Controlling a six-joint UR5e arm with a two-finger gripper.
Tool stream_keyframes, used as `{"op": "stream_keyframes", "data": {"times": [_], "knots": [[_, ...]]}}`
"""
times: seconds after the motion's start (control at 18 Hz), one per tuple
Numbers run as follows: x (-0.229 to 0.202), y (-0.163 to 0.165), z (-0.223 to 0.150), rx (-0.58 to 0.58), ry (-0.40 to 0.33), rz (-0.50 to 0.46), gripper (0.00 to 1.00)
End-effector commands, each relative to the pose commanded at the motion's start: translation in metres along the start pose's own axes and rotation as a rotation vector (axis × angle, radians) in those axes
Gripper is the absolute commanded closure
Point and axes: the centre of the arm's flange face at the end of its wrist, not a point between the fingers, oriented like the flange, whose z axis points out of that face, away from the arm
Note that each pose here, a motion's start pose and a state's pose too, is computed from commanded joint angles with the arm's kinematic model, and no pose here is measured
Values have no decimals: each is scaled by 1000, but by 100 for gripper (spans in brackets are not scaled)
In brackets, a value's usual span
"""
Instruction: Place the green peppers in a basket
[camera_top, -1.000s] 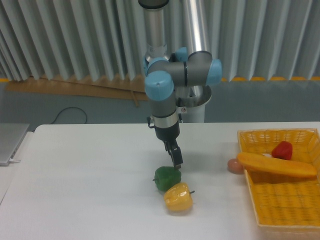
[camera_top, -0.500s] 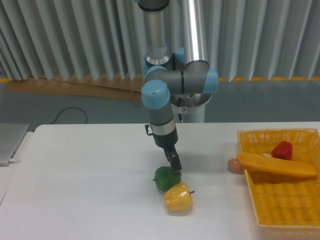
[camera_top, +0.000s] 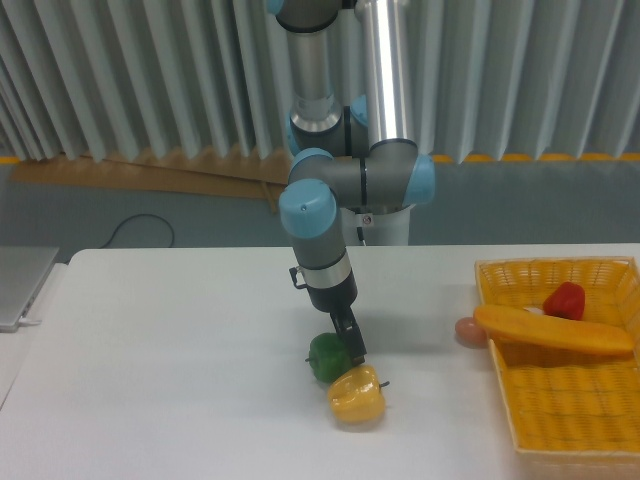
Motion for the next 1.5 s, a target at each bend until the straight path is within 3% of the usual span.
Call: {"op": "stream_keyframes", "data": {"times": [0.56,1.06,1.5], "knots": [[-1,-22,-2,-13,-17,-14,0],[-4,-1,14,-100,-12,-21,0],[-9,0,11,-102,-22,-32,0]]}}
